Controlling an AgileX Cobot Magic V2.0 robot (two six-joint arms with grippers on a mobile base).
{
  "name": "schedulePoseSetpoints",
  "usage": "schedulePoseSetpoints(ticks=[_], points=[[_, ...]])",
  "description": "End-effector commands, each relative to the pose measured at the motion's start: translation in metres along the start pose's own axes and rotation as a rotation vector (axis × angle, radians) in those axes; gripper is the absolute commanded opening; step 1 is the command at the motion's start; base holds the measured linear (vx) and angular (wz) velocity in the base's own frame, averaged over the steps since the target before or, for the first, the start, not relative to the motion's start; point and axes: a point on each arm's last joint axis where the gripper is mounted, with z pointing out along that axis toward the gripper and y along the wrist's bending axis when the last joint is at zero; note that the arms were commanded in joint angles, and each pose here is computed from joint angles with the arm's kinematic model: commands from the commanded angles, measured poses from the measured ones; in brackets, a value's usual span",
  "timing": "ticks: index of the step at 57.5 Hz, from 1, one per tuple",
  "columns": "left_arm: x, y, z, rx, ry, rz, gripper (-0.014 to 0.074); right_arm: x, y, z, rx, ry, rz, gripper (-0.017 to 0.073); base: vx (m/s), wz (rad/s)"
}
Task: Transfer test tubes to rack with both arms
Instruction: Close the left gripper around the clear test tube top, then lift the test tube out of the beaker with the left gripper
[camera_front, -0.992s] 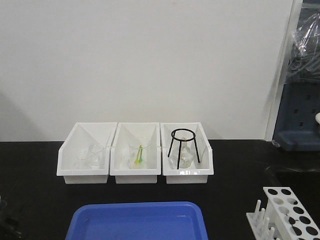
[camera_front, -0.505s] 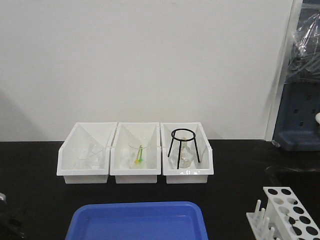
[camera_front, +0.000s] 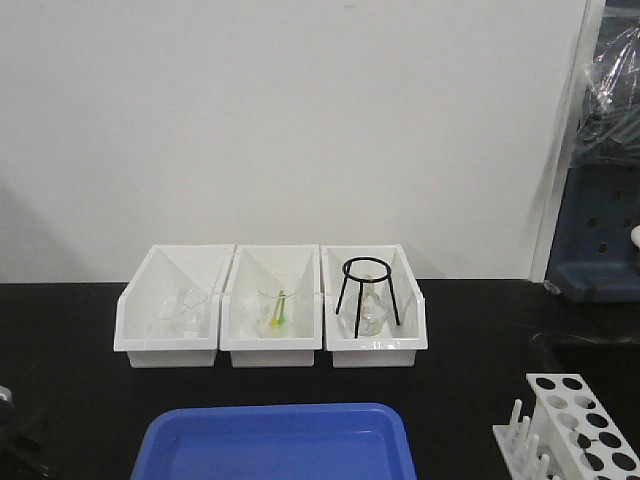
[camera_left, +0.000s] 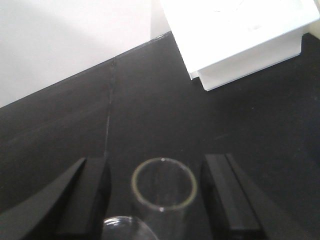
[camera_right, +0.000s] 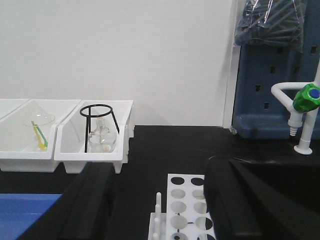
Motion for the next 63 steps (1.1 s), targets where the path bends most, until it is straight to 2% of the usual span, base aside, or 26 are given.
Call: schedulePoseSetpoints(ticks=[1, 21, 32, 50, 57, 63], points=[[-0.0207, 0.0092, -0.0014, -0.056, -0.118, -0.009, 0.0463, -0.0174, -0.001, 0.0006, 0.006, -0.104, -0.007, 0.0462, 0.0, 0.0], [-0.02, 0.0095, -0.0014, -0.059, -0.11, -0.017, 0.0324, -0.0174, -0.001, 0.0006, 0.006, -0.104, -0.007, 0.0462, 0.0, 0.0], [-0.0183, 0.0124, -0.0014, -0.089, -0.093, -0.054, 0.0266, -0.0174, -0.001, 0.0006, 0.006, -0.104, -0.007, 0.0462, 0.0, 0.0], [-0.0194, 0.0127, -0.0017, -0.091, -0.103, -0.054, 0.0153, -0.0174, -0.001, 0.0006, 0.006, -0.104, -0.007, 0.0462, 0.0, 0.0], [-0.0198, 0.0132, -0.0022, -0.094, -0.102, -0.065, 0.0098, -0.0174, -0.001, 0.0006, 0.006, -0.104, -0.007, 0.0462, 0.0, 0.0], [-0.0243, 0.0185, -0.0062, -0.132, -0.112, -0.1, 0.0053, -0.0177, -0.001, 0.0006, 0.006, -0.106, -0.007, 0.0462, 0.0, 0.0]])
